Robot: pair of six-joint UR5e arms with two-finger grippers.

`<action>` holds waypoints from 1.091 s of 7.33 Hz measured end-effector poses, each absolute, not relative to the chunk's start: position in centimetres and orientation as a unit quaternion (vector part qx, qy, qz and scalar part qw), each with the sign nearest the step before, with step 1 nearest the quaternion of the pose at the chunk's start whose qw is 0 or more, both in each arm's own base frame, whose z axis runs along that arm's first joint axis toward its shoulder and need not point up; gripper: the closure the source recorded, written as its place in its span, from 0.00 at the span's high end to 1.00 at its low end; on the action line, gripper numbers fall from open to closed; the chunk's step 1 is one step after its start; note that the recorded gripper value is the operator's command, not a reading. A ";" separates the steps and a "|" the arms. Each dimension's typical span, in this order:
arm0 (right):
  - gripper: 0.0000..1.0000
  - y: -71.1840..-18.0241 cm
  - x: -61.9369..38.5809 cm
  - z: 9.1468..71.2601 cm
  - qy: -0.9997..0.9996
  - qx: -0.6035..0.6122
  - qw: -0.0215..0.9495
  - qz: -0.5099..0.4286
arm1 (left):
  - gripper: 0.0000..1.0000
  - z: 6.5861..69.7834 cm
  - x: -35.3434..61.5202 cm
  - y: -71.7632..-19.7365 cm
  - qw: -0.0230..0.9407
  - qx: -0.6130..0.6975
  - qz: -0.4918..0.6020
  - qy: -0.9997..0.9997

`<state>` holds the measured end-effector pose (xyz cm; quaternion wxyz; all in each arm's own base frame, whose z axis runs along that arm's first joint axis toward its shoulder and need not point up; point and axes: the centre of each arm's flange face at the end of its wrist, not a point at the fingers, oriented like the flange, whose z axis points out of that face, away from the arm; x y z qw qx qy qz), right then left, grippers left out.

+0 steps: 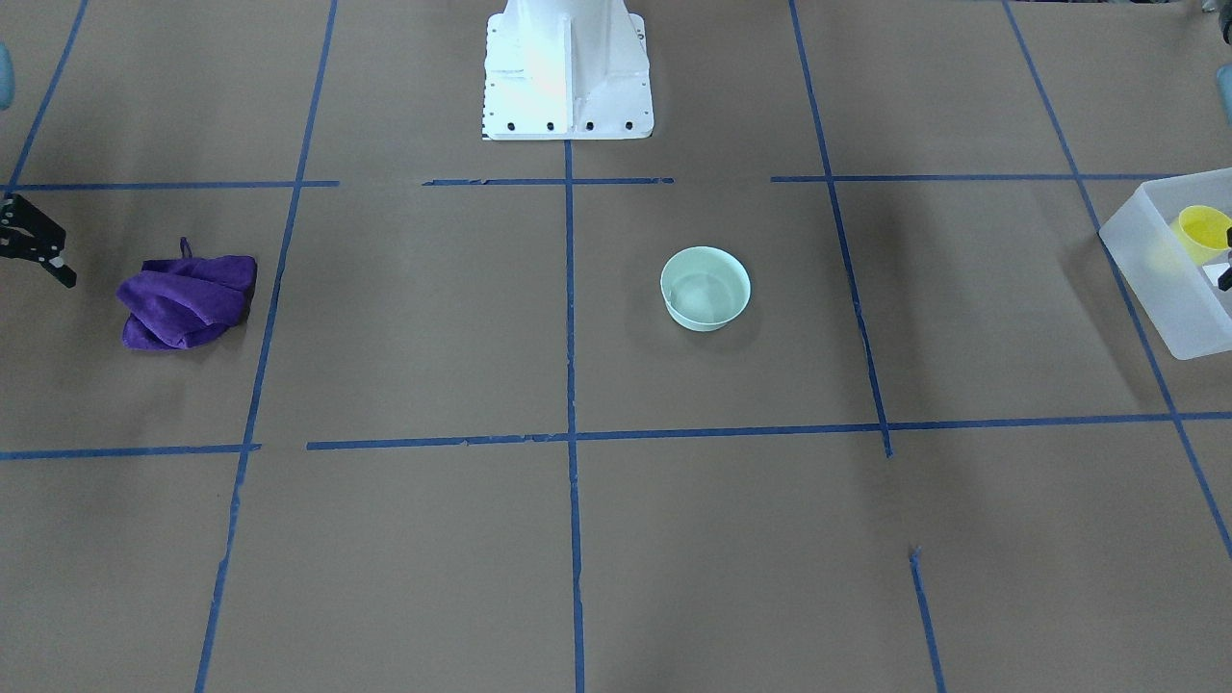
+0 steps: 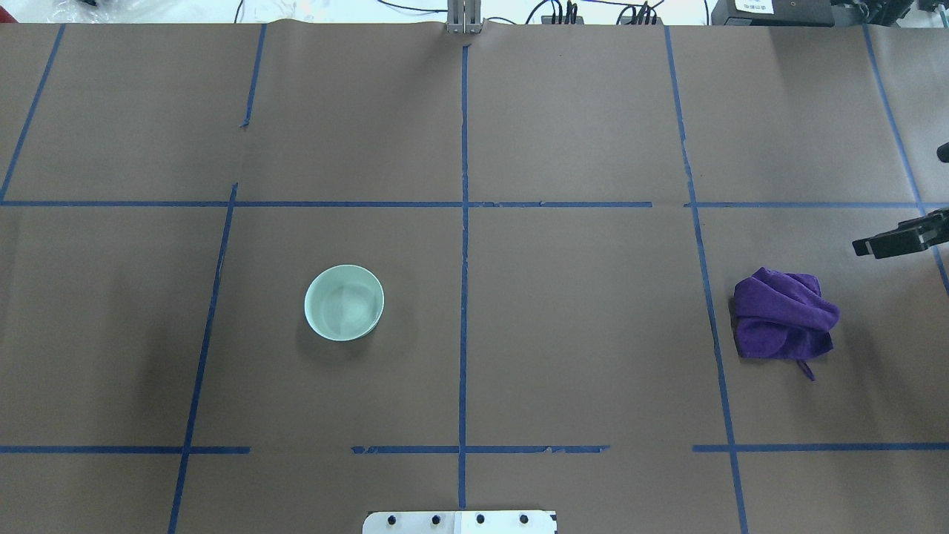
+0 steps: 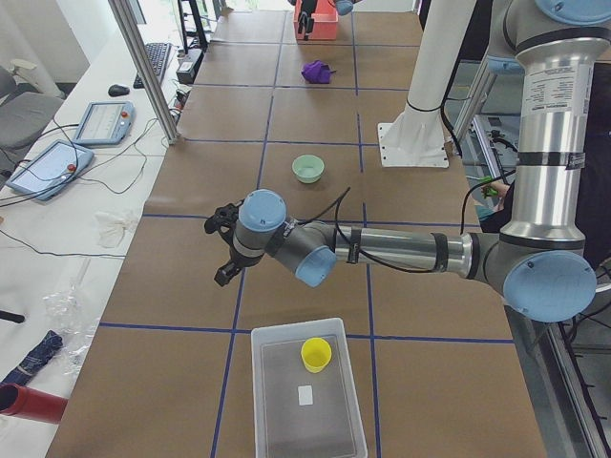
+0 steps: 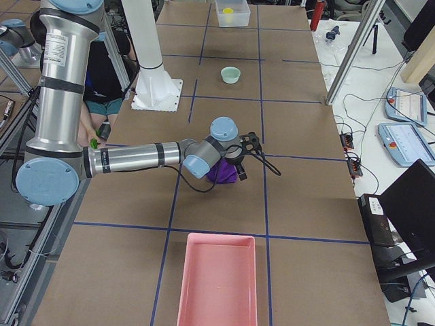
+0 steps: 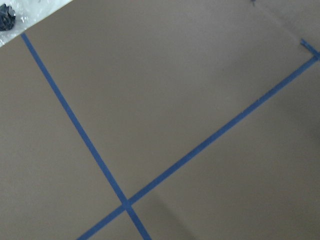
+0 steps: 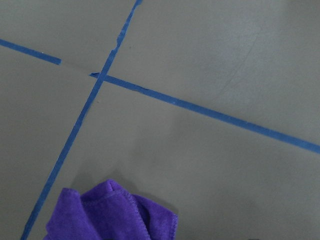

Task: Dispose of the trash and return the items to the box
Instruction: 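Reach the right gripper down onto the purple cloth and grasp it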

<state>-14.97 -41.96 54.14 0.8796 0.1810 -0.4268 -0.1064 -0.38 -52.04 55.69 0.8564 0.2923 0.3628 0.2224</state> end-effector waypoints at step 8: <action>0.00 -34.5 -30.0 53.6 -0.353 0.218 0.899 -0.141 | 1.00 53.9 -0.5 -52.8 0.855 0.299 0.223 0.361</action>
